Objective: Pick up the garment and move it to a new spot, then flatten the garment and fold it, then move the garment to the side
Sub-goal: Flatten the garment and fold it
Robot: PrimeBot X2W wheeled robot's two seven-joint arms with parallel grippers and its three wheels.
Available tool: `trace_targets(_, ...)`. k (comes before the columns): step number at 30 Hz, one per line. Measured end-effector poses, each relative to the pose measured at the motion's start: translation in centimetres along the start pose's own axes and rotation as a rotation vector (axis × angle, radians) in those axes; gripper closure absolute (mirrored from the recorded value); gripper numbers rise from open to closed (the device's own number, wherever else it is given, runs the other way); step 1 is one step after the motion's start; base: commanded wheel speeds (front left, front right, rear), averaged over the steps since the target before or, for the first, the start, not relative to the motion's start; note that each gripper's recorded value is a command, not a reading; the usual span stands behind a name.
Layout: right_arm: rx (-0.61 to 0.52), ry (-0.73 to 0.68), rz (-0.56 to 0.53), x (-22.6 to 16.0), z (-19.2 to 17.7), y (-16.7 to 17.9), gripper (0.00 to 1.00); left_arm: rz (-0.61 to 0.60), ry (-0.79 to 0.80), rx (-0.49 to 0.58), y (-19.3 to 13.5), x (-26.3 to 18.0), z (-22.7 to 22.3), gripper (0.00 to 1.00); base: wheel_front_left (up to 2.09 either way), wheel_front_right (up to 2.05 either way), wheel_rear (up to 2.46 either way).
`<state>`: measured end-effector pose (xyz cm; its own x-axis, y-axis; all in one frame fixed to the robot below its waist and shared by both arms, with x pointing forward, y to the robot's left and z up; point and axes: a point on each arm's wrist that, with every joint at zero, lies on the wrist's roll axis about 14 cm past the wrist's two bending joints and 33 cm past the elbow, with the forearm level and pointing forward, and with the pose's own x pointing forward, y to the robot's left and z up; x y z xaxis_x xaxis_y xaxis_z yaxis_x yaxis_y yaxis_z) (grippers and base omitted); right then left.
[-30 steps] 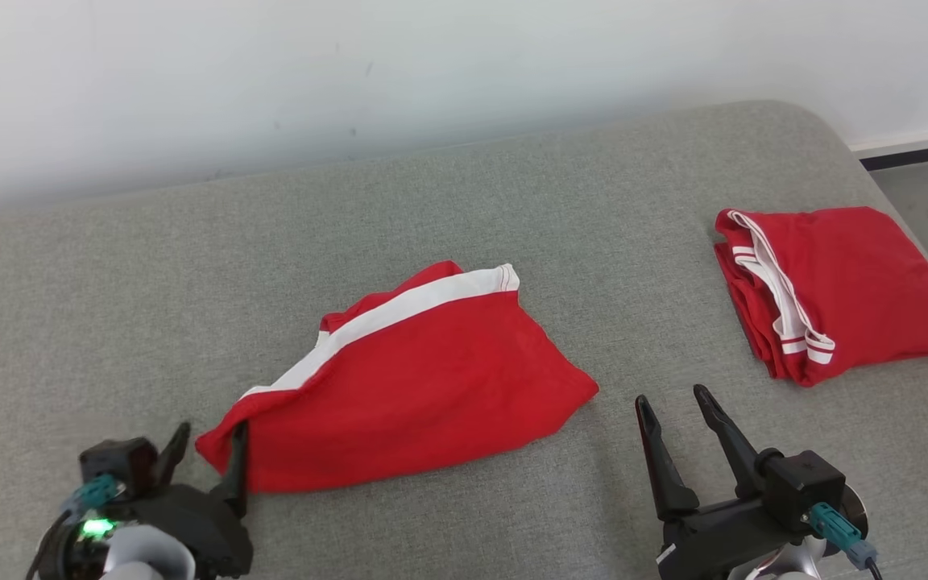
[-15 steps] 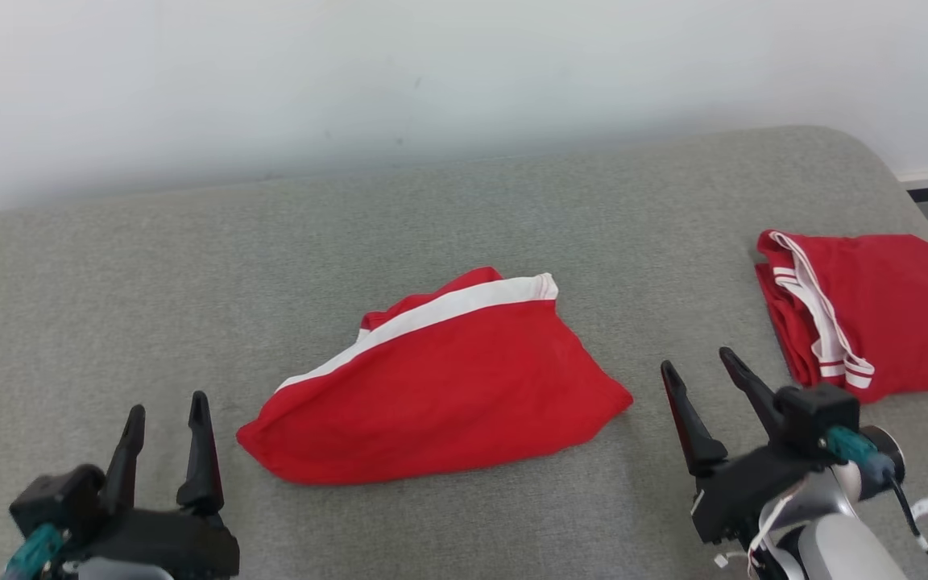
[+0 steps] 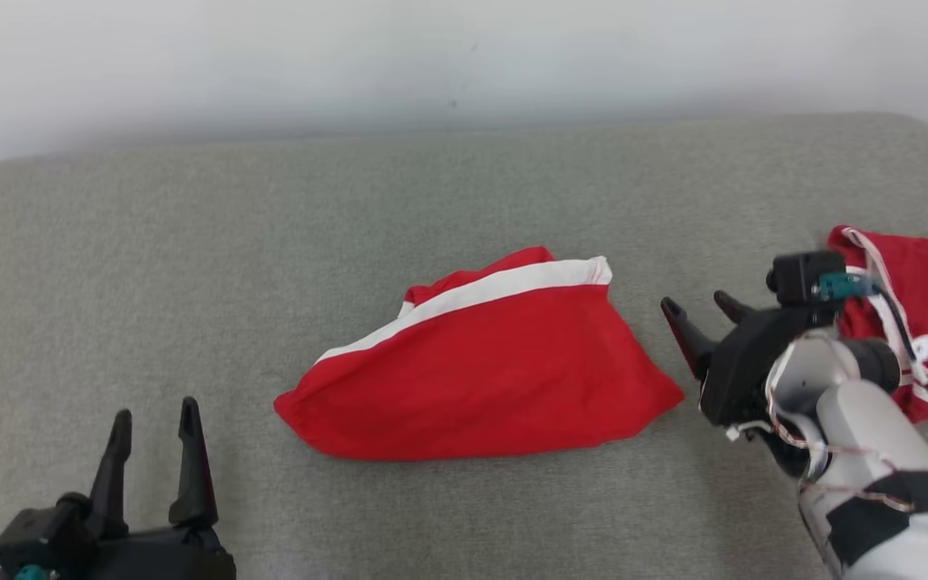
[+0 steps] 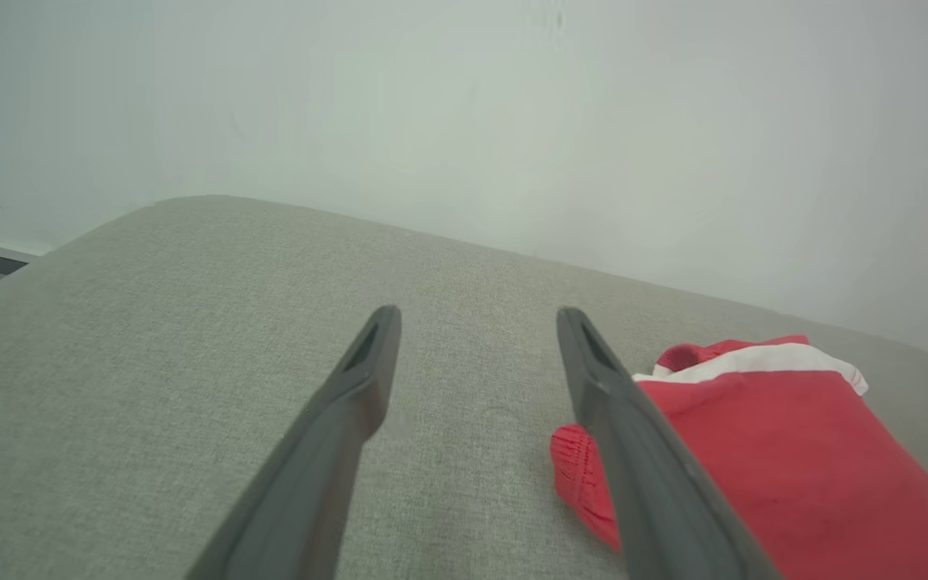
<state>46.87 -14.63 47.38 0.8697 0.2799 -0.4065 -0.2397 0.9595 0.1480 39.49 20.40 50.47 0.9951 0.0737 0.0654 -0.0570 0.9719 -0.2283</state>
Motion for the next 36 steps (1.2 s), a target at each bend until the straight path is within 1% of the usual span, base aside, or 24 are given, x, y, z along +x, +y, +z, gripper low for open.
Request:
trace_targets(4, 0.027, 0.076, 0.011, 2.3, -0.2, 0.0, 0.0, 0.013, -0.03, 0.004, 0.6, 0.7, 0.6, 0.0, 0.0, 0.0, 0.0)
trace_targets(5, 0.038, 0.092, 0.02, 2.8, -0.3, 0.3, 0.0, 0.014, -0.038, 0.002, 0.7, 0.8, 0.8, 0.0, 0.0, 0.0, 0.0)
trace_targets(6, 0.072, 0.113, 0.037, 3.9, -0.5, 0.8, 0.0, 0.016, -0.048, 0.003, 1.0, 0.9, 1.0, 0.0, 0.0, 0.0, 0.0)
trace_targets(7, 0.073, 0.126, 0.041, 4.4, -0.7, 0.9, 0.0, 0.012, -0.048, 0.006, 1.1, 0.9, 1.0, 0.0, 0.0, 0.0, 0.0)
trace_targets(14, 0.101, 0.174, 0.083, 7.4, -1.6, 2.5, 0.0, 0.044, -0.025, 0.041, 2.8, 0.2, 0.2, 0.0, 0.0, 0.0, 0.0)
trace_targets(18, 0.121, 0.183, 0.111, 8.5, -2.0, 3.7, 0.0, 0.071, -0.003, 0.053, 3.8, -0.3, -0.4, 0.0, 0.0, 0.0, 0.0)
trace_targets(27, 0.146, 0.172, 0.095, 9.8, -1.7, 3.4, 0.0, 0.084, 0.022, 0.07, 4.5, -0.9, -1.0, 0.0, 0.0, 0.0, 0.0)
trace_targets(30, 0.16, 0.175, 0.102, 10.1, -1.7, 3.7, 0.0, 0.084, 0.031, 0.07, 4.6, -1.0, -1.2, 0.0, 0.0, 0.0, 0.0)
trace_targets(32, 0.16, 0.185, 0.106, 10.3, -1.9, 4.0, 0.51, 0.087, 0.036, 0.072, 4.7, -1.0, -1.4, 0.0, 0.0, 0.0, 0.0)
trace_targets(33, 0.154, 0.187, 0.107, 10.4, -1.9, 4.0, 0.51, 0.088, 0.037, 0.072, 4.7, -1.1, -1.4, 0.0, 0.0, 0.0, 0.0)
trace_targets(34, 0.151, 0.188, 0.108, 10.5, -1.9, 4.0, 0.6, 0.089, 0.039, 0.072, 4.7, -1.1, -1.5, 0.0, 0.0, 0.0, 0.0)
trace_targets(36, 0.151, 0.175, 0.112, 10.6, -1.8, 4.2, 1.0, 0.093, 0.043, 0.072, 4.8, -1.0, -1.6, 0.0, 0.0, 0.0, 0.0)
